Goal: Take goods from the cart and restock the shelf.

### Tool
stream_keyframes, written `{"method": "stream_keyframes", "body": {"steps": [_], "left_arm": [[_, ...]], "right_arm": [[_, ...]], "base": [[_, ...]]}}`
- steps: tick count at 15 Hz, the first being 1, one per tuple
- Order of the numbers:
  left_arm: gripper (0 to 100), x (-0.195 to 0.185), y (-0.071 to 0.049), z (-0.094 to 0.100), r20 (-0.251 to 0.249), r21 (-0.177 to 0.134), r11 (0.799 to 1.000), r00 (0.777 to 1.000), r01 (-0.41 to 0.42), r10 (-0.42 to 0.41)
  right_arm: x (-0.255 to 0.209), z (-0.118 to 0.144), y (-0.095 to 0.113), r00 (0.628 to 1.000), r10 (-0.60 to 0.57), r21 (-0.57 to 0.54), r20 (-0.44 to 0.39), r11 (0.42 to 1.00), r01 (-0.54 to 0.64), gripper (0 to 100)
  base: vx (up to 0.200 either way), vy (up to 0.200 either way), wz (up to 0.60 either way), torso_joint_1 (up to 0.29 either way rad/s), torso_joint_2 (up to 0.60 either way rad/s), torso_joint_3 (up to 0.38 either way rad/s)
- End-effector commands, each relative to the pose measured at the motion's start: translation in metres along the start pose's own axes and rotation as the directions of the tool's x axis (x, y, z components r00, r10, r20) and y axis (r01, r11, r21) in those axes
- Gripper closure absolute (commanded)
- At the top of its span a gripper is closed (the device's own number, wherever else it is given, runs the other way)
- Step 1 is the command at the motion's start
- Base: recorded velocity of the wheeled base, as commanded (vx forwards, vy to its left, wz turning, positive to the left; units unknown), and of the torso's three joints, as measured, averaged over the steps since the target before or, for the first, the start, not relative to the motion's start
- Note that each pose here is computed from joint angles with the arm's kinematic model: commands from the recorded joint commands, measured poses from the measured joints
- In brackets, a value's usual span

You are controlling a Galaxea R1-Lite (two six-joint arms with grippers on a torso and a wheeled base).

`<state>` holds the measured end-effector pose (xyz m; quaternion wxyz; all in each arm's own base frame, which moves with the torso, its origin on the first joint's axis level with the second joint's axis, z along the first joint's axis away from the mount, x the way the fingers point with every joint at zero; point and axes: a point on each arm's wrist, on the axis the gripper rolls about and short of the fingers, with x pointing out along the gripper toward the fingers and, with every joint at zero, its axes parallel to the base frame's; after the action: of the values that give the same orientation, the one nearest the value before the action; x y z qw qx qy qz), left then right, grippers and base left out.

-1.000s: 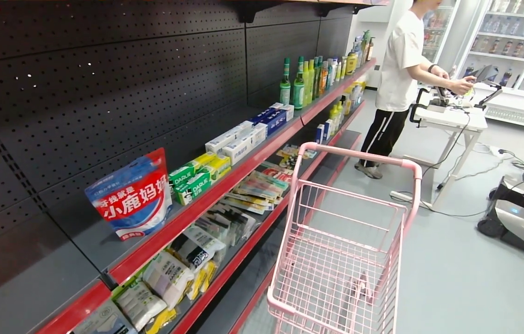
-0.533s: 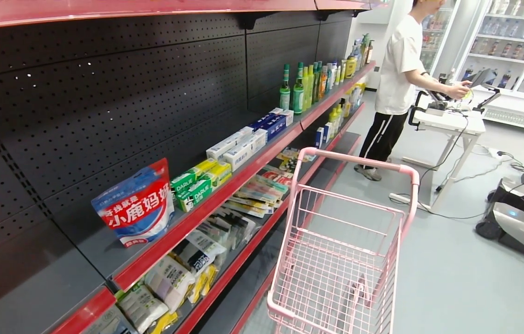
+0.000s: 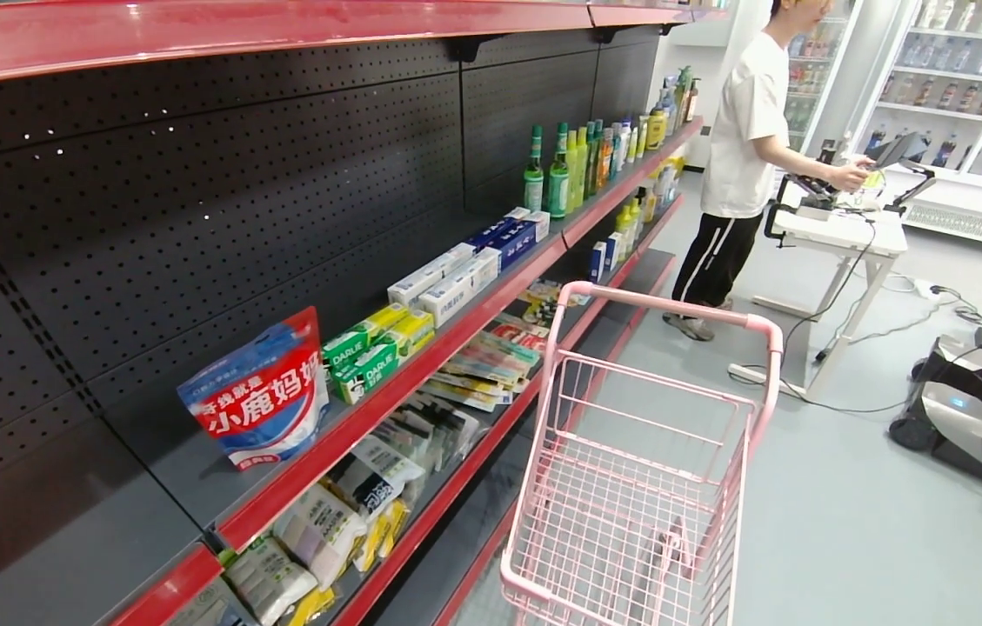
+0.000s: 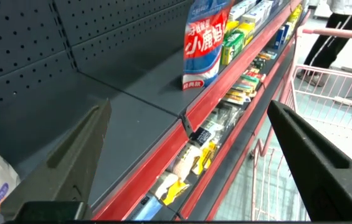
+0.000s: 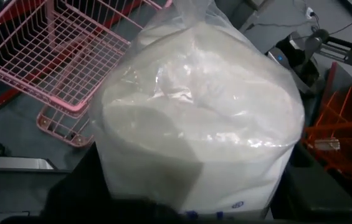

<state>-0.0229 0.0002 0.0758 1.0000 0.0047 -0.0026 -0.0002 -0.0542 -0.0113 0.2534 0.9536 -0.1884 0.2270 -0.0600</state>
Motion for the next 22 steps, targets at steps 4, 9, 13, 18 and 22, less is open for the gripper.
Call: {"method": "stream_keyframes", "body": {"steps": [4,9,13,18,22], "left_arm": [[0,0.000,0.000,0.000,-0.001,0.000,1.000,1.000,0.000,0.000],[0,0.000,0.000,0.000,0.001,0.000,1.000,1.000,0.000,0.000],[0,0.000,0.000,0.000,0.001,0.000,1.000,1.000,0.000,0.000],[0,0.000,0.000,0.000,0.001,0.000,1.000,1.000,0.000,0.000],[0,0.000,0.000,0.000,-0.001,0.000,1.000,1.000,0.000,0.000]], "right_arm": [[0.014,-0.001,0.005,0.999,0.014,-0.016,-0.043,1.000,-0.015,100],[0.024,0.001,0.008,0.999,0.043,-0.033,0.001,0.999,-0.043,100],[0.026,0.002,0.009,0.998,0.059,-0.041,-0.002,0.997,-0.059,100],[0.027,0.004,0.008,0.998,0.059,-0.041,-0.002,0.997,-0.059,100],[0.027,0.004,0.008,0.999,0.054,-0.039,0.000,0.998,-0.054,100]], "base": [[0.000,0.000,0.45,0.004,0.00,0.001],[0.000,0.000,0.60,0.004,0.00,-0.003],[0.000,0.000,0.60,0.006,0.00,0.001],[0.000,0.000,0.60,0.004,0.01,0.003],[0.000,0.000,0.60,0.005,0.00,0.005]]}}
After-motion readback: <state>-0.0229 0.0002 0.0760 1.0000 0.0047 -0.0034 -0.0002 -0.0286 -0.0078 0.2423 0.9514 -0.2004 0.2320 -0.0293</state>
